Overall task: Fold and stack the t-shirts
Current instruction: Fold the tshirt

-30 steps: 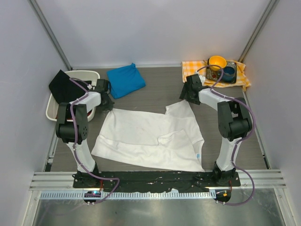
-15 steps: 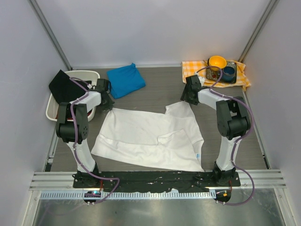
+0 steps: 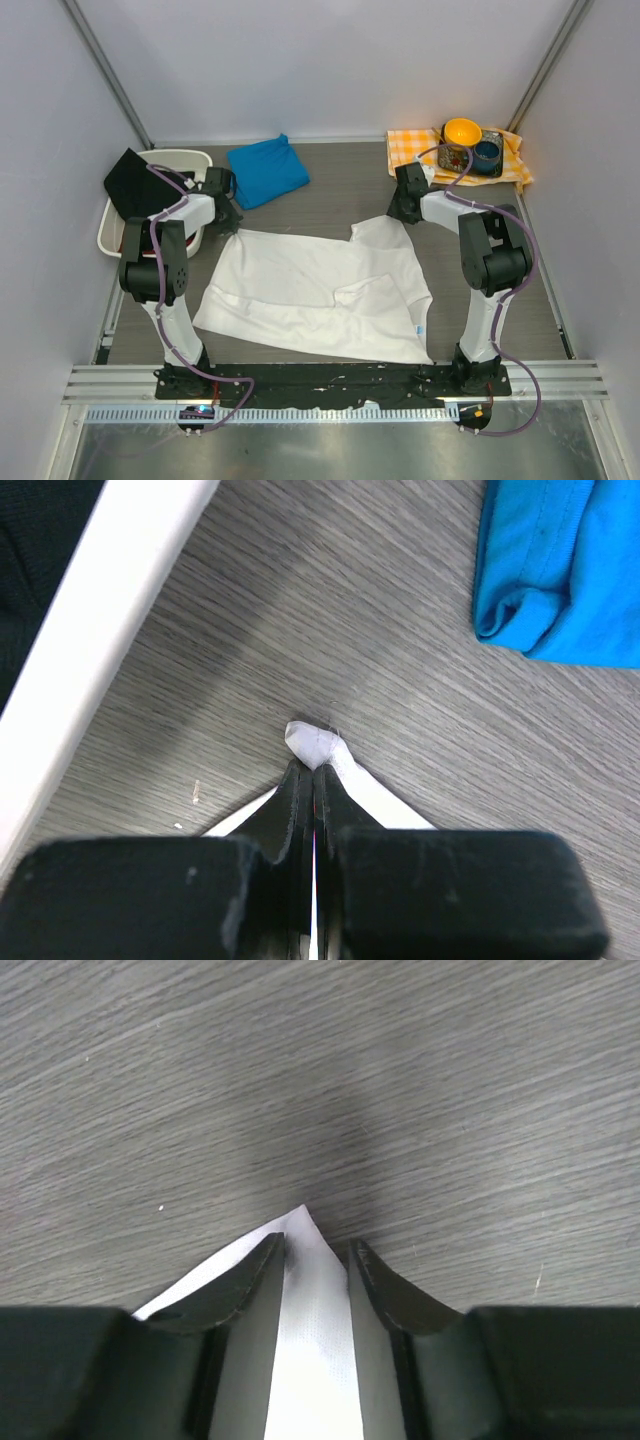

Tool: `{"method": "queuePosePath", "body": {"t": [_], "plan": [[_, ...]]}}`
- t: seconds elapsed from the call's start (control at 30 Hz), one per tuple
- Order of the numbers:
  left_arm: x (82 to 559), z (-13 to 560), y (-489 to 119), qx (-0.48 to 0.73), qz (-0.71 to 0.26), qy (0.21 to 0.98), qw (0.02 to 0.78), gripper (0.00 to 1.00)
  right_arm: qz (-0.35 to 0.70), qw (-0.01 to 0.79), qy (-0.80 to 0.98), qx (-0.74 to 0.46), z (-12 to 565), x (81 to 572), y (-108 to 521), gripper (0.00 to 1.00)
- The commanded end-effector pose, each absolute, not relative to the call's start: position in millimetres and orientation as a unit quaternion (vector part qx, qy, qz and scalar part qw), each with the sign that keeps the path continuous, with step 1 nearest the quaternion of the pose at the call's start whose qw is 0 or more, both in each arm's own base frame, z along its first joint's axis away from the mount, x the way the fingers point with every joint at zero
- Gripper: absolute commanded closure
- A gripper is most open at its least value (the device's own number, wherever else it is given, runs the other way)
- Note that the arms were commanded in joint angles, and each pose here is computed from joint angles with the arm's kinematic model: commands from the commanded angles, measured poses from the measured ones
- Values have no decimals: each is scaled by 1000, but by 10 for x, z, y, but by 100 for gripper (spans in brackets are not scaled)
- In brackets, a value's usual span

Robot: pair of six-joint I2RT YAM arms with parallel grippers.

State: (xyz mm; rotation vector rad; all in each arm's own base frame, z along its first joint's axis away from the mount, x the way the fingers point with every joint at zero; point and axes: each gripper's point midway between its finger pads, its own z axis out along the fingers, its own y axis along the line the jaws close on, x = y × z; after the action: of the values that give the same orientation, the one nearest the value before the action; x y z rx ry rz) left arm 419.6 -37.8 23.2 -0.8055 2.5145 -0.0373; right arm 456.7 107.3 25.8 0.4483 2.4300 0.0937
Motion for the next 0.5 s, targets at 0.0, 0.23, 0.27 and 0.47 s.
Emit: {"method": "queuePosePath", "body": {"t": [0.0,0.23,0.27,0.47], "plan": [[4159,154,-261,-305,11,920,244,100,41,318,930,178,149,4544,1081,66],[4203,224,-278,-308,4,918,251,100,13,344,922,179,371,4706,988,99],[4208,242,-276,-309,4,917,253,100,9,348,921,175,408,4732,990,99],[4246,373,-252,-337,-10,902,270,100,1,408,898,162,993,5080,967,99]]}}
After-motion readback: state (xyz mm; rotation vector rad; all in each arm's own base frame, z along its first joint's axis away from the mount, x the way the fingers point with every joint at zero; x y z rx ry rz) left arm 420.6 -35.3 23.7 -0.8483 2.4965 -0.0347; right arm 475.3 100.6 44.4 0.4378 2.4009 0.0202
